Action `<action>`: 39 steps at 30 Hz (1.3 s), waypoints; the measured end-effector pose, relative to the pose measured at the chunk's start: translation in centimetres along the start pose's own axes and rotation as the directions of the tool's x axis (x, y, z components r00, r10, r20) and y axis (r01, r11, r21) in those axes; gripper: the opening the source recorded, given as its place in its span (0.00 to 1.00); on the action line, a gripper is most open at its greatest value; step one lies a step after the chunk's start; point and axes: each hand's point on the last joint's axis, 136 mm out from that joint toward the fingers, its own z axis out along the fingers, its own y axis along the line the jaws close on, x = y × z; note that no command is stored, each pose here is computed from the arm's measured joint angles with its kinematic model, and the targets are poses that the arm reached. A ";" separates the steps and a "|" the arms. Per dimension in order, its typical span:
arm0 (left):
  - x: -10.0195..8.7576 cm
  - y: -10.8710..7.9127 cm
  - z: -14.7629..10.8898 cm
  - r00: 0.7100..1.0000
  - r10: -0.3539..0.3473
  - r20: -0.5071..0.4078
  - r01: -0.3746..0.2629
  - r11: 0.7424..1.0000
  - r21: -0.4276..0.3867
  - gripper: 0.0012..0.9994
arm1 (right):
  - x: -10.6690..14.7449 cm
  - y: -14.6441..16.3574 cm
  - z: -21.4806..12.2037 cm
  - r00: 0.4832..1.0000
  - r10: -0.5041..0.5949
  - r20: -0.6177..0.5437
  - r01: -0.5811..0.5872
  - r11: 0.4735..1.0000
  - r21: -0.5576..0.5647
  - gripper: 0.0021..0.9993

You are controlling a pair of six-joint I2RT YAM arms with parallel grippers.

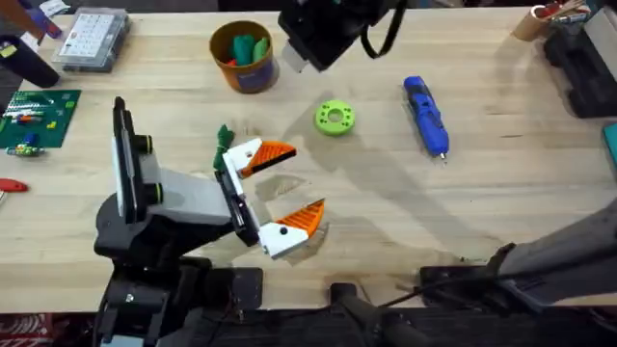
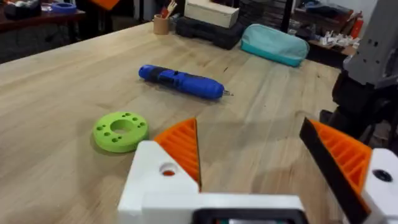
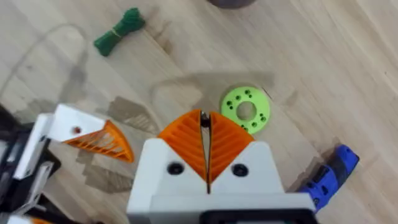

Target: Pick up the gripper from the table and insert it into the empty holder that is missing its gripper. Then pick up a screw, insert it into the mounting hole, and use the screwdriver to tighten it. Finally, clean up the table by picking up the vegetable and placing it into the bucket.

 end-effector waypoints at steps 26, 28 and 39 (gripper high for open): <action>0.0 0.0 0.0 1.000 0.000 0.000 0.000 1.000 0.000 0.99 | 2.0 14.9 -4.7 0.952 -0.295 0.081 0.306 0.931 -0.199 0.00; 0.0 0.0 0.0 1.000 0.000 0.000 0.000 1.000 0.000 0.99 | 2.2 15.5 -4.8 0.950 -0.302 0.083 0.313 0.924 -0.220 0.00; 0.0 0.0 0.0 1.000 0.000 0.000 0.000 1.000 0.000 0.99 | 2.3 15.7 -4.9 0.950 -0.301 0.081 0.312 0.921 -0.236 0.00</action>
